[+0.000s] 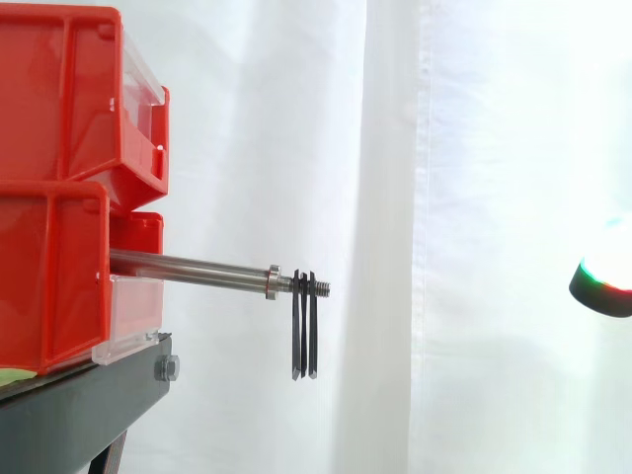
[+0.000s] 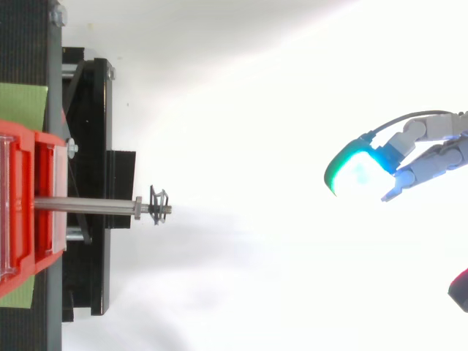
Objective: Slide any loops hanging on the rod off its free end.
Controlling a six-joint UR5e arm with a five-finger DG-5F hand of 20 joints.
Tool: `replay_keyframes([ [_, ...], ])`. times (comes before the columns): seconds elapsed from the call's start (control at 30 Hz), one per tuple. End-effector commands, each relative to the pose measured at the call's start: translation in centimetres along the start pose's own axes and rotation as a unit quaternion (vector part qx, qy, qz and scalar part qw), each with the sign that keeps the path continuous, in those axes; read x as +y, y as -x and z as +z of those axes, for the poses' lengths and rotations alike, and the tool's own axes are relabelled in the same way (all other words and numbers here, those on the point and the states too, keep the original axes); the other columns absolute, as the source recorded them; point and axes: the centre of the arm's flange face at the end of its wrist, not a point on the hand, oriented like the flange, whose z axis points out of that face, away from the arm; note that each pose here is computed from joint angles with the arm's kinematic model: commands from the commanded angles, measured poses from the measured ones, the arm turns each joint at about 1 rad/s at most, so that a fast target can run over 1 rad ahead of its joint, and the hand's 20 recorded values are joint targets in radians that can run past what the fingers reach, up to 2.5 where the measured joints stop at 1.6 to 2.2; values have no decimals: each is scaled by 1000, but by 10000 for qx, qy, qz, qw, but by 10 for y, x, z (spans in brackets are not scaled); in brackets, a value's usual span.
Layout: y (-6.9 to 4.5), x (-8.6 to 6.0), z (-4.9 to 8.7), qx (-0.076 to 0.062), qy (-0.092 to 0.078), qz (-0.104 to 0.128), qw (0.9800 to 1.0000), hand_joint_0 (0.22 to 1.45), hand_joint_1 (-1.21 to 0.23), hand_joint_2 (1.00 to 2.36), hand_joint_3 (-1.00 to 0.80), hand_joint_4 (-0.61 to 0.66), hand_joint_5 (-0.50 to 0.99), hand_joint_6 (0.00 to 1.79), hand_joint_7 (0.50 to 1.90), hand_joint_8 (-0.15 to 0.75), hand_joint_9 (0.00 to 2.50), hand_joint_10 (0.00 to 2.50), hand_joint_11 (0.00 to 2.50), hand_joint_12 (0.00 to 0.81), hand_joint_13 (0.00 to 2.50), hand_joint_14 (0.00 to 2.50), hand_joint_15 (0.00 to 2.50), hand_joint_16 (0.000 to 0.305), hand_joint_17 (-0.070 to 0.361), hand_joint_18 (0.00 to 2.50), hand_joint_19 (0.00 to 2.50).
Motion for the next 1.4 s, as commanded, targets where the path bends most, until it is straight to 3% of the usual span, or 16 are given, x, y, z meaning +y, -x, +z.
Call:
replay_keyframes([
  [0.0, 1, 0, 0, -12, -5, -32, 10000, 641, -901, 1000, -500, 247, -200, 502, 809, 238, 538, 4, 98, 356, 647, 9, 215, 48, 109, 584, 405],
  [0.23, 0, -1, 0, -3, -12, -388, 9992, 569, -919, 1000, -500, 253, -204, 503, 819, 241, 507, 2, 99, 370, 593, 9, 220, 52, 117, 549, 422],
  [0.4, 5, -11, 3, -299, -134, -914, 9953, 525, -852, 1000, -500, 296, -187, 503, 830, 261, 516, 2, 97, 380, 589, 9, 223, 55, 123, 554, 445],
  [0.43, 3, -22, 7, -342, -228, -977, 9944, 521, -819, 1000, -500, 309, -177, 502, 837, 263, 522, 3, 89, 381, 588, 9, 220, 55, 124, 555, 452],
  [0.6, 3, -23, 10, -384, -137, -900, 9951, 522, -743, 1000, -500, 330, -165, 503, 838, 273, 545, 1, 79, 387, 607, 9, 218, 56, 127, 577, 461],
  [0.7, 3, -18, 16, -490, 121, -810, 9954, 525, -713, 1000, -500, 330, -164, 503, 838, 273, 553, 2, 80, 388, 616, 9, 217, 57, 127, 587, 461],
  [0.8, 3, -28, 22, -593, 126, -809, 9949, 525, -692, 1000, -500, 332, -163, 503, 837, 275, 560, 3, 75, 389, 625, 9, 225, 57, 128, 594, 465],
  [0.83, 3, -43, 28, -666, 106, -764, 9948, 529, -681, 1000, -500, 331, -162, 503, 833, 276, 564, 2, 82, 389, 626, 9, 224, 57, 128, 595, 466],
  [0.9, 4, -54, 32, -699, 82, -703, 9950, 531, -674, 1000, -500, 328, -160, 503, 834, 277, 572, 3, 85, 391, 632, 9, 222, 57, 128, 601, 468],
  [0.93, 7, -63, 38, -751, 129, -555, 9955, 531, -672, 1000, -500, 329, -160, 503, 834, 276, 573, 3, 86, 390, 632, 9, 222, 57, 128, 600, 467],
  [1.03, 11, -63, 38, -789, 121, -553, 9953, 534, -668, 1000, -499, 332, -159, 503, 831, 280, 576, 2, 82, 392, 636, 9, 229, 57, 128, 610, 467],
  [1.07, 10, -59, 43, -830, 351, -454, 9949, 534, -667, 1000, -498, 330, -159, 503, 832, 278, 576, 2, 81, 391, 636, 9, 226, 57, 128, 611, 467],
  [1.2, 10, -56, 47, -882, 478, -594, 9932, 541, -659, 1001, -489, 332, -158, 503, 830, 276, 582, 0, 85, 390, 639, 9, 228, 57, 128, 615, 478],
  [1.3, 6, -55, 58, -938, 684, -576, 9916, 542, -658, 1001, -488, 330, -157, 503, 830, 277, 585, 3, 85, 390, 642, 9, 229, 57, 128, 620, 478],
  [1.37, 5, -51, 73, -997, 793, -496, 9906, 543, -657, 1001, -485, 331, -158, 503, 828, 277, 584, 5, 79, 391, 643, 9, 226, 57, 128, 621, 475],
])
